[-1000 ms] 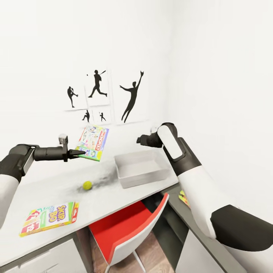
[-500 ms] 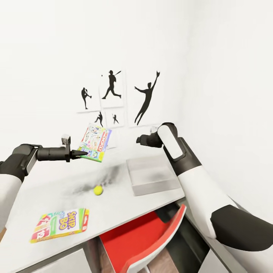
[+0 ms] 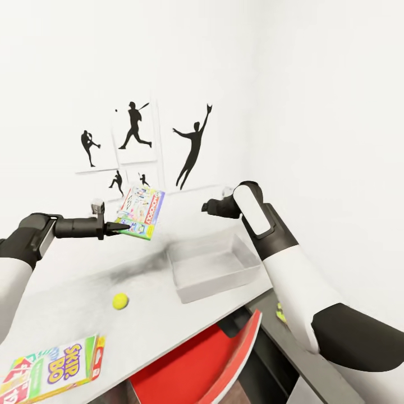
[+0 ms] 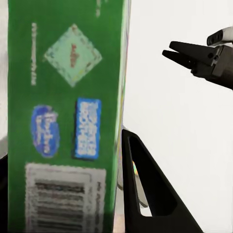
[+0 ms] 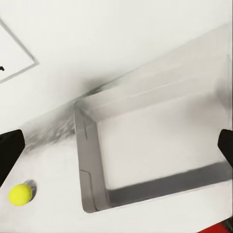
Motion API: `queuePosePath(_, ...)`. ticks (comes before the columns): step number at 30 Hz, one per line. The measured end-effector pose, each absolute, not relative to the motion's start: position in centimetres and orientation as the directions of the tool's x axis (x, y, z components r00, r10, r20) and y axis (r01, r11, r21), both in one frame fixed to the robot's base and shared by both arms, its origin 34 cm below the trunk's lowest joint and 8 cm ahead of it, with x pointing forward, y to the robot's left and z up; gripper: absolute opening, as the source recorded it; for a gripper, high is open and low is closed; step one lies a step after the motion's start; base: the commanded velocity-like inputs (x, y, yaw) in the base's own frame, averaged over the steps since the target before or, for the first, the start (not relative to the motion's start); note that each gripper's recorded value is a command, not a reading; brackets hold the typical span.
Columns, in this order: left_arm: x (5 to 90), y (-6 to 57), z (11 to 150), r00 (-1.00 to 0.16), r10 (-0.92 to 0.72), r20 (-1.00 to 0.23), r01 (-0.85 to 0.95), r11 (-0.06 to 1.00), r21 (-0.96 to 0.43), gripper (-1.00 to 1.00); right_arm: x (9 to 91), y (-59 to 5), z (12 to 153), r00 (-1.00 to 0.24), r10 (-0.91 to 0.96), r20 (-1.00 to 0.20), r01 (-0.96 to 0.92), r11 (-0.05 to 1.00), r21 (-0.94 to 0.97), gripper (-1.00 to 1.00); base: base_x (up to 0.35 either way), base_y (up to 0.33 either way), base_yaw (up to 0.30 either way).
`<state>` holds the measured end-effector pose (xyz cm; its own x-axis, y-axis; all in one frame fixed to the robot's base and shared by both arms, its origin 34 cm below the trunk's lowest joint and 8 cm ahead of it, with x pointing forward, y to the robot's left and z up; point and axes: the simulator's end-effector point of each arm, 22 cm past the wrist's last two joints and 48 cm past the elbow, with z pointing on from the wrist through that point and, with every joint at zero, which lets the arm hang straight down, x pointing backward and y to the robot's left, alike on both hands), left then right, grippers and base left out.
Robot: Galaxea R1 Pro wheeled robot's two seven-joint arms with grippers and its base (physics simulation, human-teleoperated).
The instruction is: Put all the toys in the child's room - the three board games (two on the bed and one on the table), the two jigsaw puzzles on the table, and the tennis ball on the table - inside the toy box on the table in the child's room.
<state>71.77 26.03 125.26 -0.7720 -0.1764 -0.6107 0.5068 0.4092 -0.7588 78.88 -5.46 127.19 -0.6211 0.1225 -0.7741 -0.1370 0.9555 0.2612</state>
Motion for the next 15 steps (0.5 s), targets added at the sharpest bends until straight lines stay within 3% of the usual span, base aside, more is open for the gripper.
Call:
queuePosePath(9,71.76,26.02,125.34,-0.771,-0.178,-0.611,0.508,0.406,-0.760,-1.00,78.88,-5.48,127.15,-0.622,0.122,-0.774,-0.136,0.956,0.260,1.00,0.248,-0.016,-0.040)
queuePosePath(15,71.75,26.03,125.44,-0.770,-0.181,-0.611,0.509,0.403,-0.760,-1.00,78.86,-5.45,127.14,-0.621,0.121,-0.774,-0.137,0.956,0.259,1.00,0.159,-0.162,-0.002)
